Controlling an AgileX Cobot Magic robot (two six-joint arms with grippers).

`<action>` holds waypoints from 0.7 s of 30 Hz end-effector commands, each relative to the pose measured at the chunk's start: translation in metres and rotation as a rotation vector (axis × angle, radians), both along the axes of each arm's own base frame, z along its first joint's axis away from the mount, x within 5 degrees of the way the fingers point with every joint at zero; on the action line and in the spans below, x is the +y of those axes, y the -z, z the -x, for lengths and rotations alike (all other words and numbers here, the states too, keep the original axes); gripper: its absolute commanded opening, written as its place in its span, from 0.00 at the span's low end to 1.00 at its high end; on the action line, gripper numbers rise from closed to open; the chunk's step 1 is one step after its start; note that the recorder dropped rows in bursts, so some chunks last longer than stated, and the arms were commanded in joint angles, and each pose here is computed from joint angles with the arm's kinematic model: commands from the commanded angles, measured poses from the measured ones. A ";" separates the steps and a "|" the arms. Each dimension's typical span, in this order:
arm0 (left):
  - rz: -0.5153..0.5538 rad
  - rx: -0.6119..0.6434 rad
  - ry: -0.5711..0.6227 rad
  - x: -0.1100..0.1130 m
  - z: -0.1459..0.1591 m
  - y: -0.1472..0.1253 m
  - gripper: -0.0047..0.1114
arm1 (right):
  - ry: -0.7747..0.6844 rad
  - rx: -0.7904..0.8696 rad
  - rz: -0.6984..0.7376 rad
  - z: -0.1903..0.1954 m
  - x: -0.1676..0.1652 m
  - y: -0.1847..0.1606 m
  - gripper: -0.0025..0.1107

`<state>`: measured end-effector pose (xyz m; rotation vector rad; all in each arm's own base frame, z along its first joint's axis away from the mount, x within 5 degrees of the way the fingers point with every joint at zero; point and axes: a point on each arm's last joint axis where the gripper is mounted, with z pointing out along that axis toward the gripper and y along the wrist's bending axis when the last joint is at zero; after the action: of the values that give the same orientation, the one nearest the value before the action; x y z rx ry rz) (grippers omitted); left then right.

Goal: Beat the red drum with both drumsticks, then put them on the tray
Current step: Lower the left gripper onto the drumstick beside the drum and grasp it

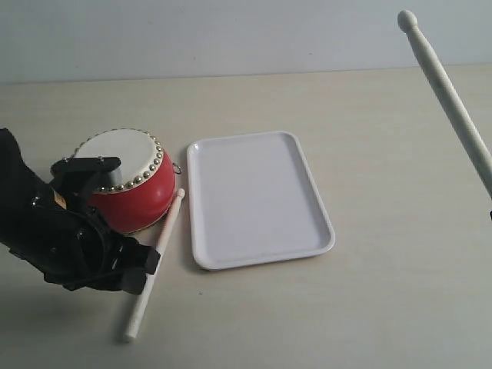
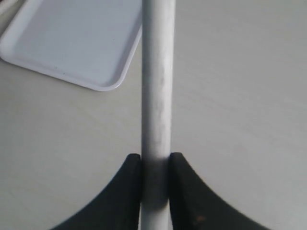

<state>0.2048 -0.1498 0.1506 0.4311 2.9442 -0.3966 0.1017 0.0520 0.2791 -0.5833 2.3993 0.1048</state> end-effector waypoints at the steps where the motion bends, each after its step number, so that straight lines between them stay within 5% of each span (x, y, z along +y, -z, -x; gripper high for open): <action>1: -0.037 -0.013 0.049 -0.018 -0.001 0.007 0.49 | -0.005 -0.013 -0.007 0.000 0.000 0.000 0.02; 21: -0.162 0.063 0.026 -0.033 -0.003 0.033 0.48 | -0.005 -0.013 -0.007 0.000 0.000 0.000 0.02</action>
<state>0.2093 -0.1791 0.1203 0.4808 3.0369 -0.1812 0.1018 0.0521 0.2792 -0.5831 2.3977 0.1056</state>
